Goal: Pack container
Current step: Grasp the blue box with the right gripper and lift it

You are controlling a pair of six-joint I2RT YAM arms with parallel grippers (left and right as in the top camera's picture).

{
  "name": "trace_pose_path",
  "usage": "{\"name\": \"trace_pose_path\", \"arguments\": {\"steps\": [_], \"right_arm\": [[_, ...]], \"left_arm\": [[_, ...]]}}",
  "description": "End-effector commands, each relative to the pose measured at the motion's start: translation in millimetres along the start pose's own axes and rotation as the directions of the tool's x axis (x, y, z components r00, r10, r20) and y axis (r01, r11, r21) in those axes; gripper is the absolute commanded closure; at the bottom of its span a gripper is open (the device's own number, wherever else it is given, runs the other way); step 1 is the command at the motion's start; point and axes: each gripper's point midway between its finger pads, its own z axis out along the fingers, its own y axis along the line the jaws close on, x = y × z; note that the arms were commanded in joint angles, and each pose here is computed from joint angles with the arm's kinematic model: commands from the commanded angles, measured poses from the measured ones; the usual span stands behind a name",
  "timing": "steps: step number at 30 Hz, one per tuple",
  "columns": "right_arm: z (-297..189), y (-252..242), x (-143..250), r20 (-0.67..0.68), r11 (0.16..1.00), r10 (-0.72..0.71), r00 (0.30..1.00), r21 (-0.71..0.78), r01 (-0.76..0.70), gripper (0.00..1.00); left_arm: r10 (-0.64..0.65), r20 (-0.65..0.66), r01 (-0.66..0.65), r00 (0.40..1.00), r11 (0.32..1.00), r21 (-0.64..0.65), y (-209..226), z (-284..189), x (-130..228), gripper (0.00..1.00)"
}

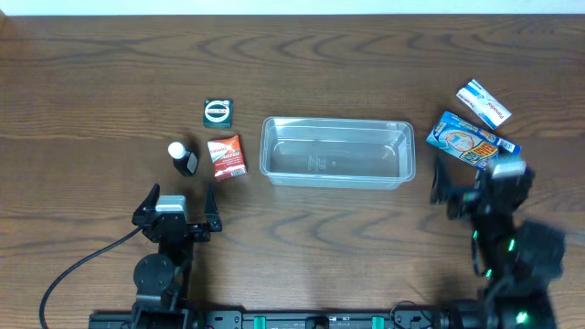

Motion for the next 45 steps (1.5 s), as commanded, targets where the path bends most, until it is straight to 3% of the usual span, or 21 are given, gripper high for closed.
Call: {"name": "trace_pose_path", "arguments": {"steps": [1, 8, 14, 19, 21, 24, 26, 30, 32, 36, 42, 45], "right_arm": [[29.8, -8.1, -22.5, -0.111, 0.998, 0.064, 0.992, -0.001, -0.065, 0.01], [84.7, -10.8, -30.6, -0.387, 0.989, 0.107, 0.916, -0.054, -0.138, 0.01], [101.1, 35.5, -11.2, -0.52, 0.905, 0.149, 0.841, -0.27, -0.328, 0.01], [104.3, 39.8, 15.5, -0.598, 0.895, 0.136, 0.79, -0.269, -0.357, 0.01], [107.8, 24.2, 29.2, -0.629, 0.926, 0.171, 0.758, -0.16, -0.342, 0.01], [105.3, -14.9, 47.6, -0.632, 0.907, 0.402, 0.662, 0.176, -0.382, 0.01], [92.5, -46.7, 62.5, -0.549, 0.794, 0.606, 0.576, 0.455, -0.403, 0.01], [63.6, -88.9, 80.2, -0.297, 0.506, 0.827, 0.478, 0.764, -0.4, 0.05], [57.5, -100.1, 81.2, -0.179, 0.389, 0.871, 0.458, 0.821, -0.419, 0.05], [58.1, -102.8, 79.8, -0.088, 0.301, 0.9, 0.427, 0.835, -0.462, 0.01], [71.8, -104.5, 78.7, -0.07, 0.298, 0.901, 0.427, 0.817, -0.494, 0.02], [92.0, -98.6, 77.4, -0.137, 0.366, 0.896, 0.422, 0.766, -0.529, 0.02]], "left_arm": [[0.01, -0.05, -0.011, 0.999, 1.0, -0.022, 4.4, 1.4, 18.0, 0.02], [0.01, -0.05, -0.011, 0.999, 1.0, -0.022, 4.3, 1.4, 18.0, 0.02], [0.01, -0.05, -0.011, 0.999, 1.0, -0.022, 4.4, 1.4, 18.0, 0.02], [0.01, -0.05, -0.011, 0.999, 1.0, -0.022, 4.4, 1.4, 18.0, 0.02], [0.01, -0.05, -0.011, 0.999, 1.0, -0.022, 4.4, 1.4, 18.0, 0.02], [0.01, -0.05, -0.012, 0.999, 1.0, -0.023, 4.5, 1.4, 18.0, 0.02], [0.01, -0.05, -0.011, 0.999, 1.0, -0.022, 4.4, 1.4, 18.0, 0.02], [0.01, -0.05, -0.011, 0.999, 1.0, -0.022, 4.4, 1.4, 18.0, 0.02], [0.01, -0.05, -0.011, 0.999, 1.0, -0.023, 4.5, 1.4, 18.0, 0.02], [0.01, -0.05, -0.011, 0.999, 1.0, -0.022, 4.4, 1.4, 18.0, 0.02], [0.01, -0.05, -0.011, 0.999, 1.0, -0.022, 4.4, 1.4, 18.0, 0.02], [0.01, -0.05, -0.011, 0.999, 1.0, -0.022, 4.4, 1.4, 18.0, 0.02]]}}
